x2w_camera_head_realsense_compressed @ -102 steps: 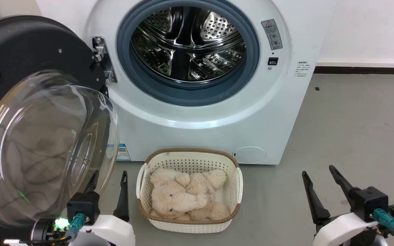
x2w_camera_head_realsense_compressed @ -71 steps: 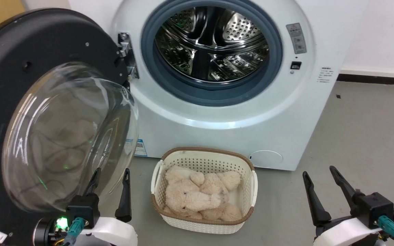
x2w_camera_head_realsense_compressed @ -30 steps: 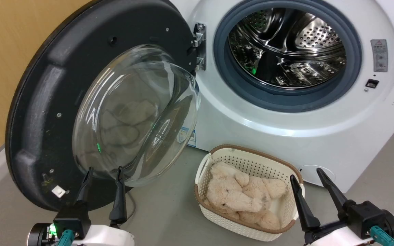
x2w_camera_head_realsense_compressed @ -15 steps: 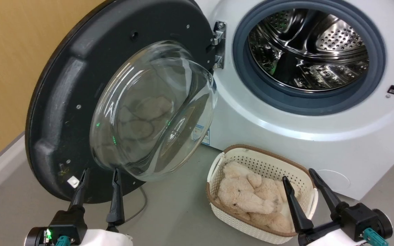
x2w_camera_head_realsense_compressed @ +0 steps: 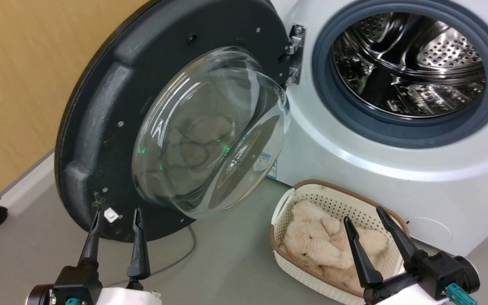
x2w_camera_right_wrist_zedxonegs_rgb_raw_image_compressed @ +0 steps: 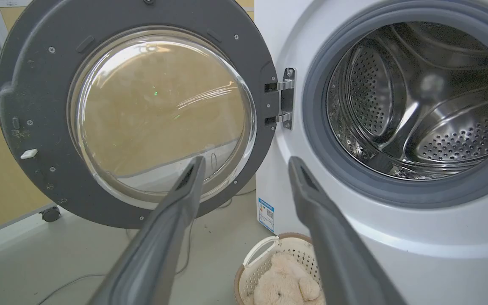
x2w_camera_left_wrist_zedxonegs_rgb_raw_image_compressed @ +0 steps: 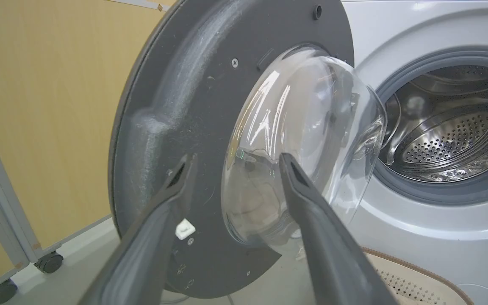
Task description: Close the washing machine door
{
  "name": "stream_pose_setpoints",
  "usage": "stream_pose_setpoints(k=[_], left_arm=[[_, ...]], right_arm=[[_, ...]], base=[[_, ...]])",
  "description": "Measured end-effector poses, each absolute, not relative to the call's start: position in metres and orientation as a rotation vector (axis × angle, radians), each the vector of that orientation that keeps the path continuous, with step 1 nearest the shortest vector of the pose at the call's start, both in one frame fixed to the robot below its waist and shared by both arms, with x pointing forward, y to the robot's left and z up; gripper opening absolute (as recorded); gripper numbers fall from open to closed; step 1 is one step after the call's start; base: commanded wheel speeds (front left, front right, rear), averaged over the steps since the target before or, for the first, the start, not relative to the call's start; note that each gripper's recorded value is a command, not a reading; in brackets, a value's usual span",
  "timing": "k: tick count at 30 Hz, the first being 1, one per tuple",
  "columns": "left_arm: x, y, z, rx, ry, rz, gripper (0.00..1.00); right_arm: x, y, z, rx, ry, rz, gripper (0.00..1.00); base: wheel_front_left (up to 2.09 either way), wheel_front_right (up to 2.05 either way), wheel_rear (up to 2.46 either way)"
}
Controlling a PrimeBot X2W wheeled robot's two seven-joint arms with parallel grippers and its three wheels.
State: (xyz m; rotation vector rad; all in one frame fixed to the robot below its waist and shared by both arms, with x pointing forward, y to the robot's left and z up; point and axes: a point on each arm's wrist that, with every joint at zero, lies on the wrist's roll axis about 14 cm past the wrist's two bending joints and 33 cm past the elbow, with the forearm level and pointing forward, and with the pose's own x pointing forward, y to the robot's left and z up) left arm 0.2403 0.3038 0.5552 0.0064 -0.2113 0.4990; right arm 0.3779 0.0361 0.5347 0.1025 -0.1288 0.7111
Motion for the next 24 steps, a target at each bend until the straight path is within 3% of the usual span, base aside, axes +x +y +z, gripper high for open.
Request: stream_pose_setpoints(k=[24], left_arm=[[0.213, 0.317, 0.558, 0.004, -0.245, 0.584, 1.0]], right_arm=[[0.37, 0.065, 0.539, 0.146, -0.152, 0.799, 1.0]], base=[[0.0, 0.0, 0.0]])
